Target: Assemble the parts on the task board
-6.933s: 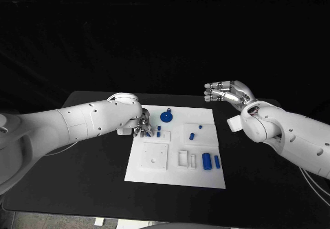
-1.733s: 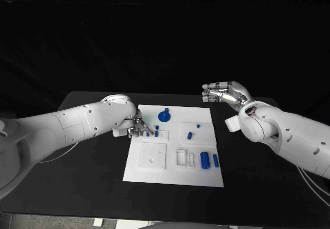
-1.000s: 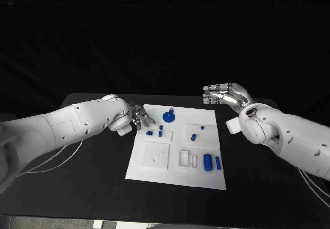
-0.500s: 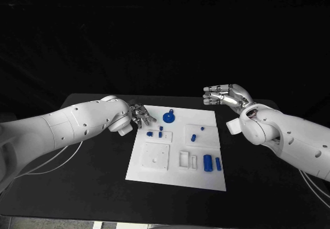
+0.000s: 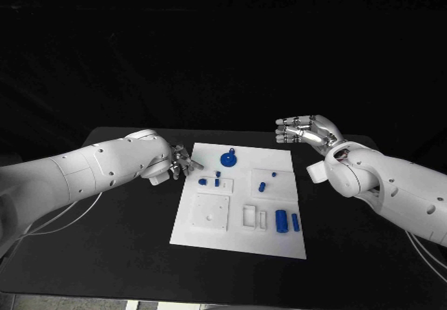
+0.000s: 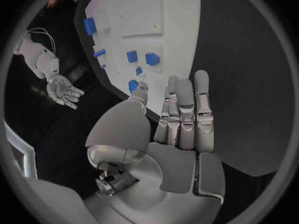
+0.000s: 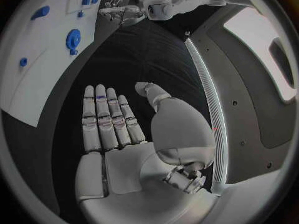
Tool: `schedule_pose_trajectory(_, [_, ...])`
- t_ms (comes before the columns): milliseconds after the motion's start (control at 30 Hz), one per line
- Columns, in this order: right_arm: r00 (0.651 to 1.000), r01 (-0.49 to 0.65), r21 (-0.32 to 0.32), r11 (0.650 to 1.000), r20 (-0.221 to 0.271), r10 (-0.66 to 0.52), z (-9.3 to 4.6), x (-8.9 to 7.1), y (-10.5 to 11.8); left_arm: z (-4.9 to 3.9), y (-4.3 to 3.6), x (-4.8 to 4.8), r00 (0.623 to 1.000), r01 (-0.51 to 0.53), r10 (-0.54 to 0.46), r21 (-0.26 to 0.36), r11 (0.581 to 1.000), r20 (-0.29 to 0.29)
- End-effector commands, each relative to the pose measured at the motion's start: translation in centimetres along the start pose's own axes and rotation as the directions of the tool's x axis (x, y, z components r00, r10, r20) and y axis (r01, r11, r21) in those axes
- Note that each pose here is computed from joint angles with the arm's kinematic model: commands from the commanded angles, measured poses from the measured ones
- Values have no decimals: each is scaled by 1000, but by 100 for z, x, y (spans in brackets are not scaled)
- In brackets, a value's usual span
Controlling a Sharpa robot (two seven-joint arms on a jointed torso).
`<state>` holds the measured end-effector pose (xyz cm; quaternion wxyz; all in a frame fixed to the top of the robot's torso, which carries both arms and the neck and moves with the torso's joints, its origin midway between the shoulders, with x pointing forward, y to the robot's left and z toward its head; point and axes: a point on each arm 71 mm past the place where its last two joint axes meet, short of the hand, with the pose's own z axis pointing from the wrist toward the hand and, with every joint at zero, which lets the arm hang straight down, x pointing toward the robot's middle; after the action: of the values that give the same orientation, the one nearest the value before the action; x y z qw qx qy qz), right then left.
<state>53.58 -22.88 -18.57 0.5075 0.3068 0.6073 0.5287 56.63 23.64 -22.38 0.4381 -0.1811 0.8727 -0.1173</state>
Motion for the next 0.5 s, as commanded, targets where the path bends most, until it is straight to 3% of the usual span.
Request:
schedule_pose_trajectory(33, [1000,-6,-6,1000,-16,6,-3,15,3,-6,25,42,994,-94,91,-52,994,-54])
schedule_pose_trajectory(500, [1000,-8,-4,1000,-19,8,-5,27,-8,-1,-42,148,983,-93,87,-28,995,-160])
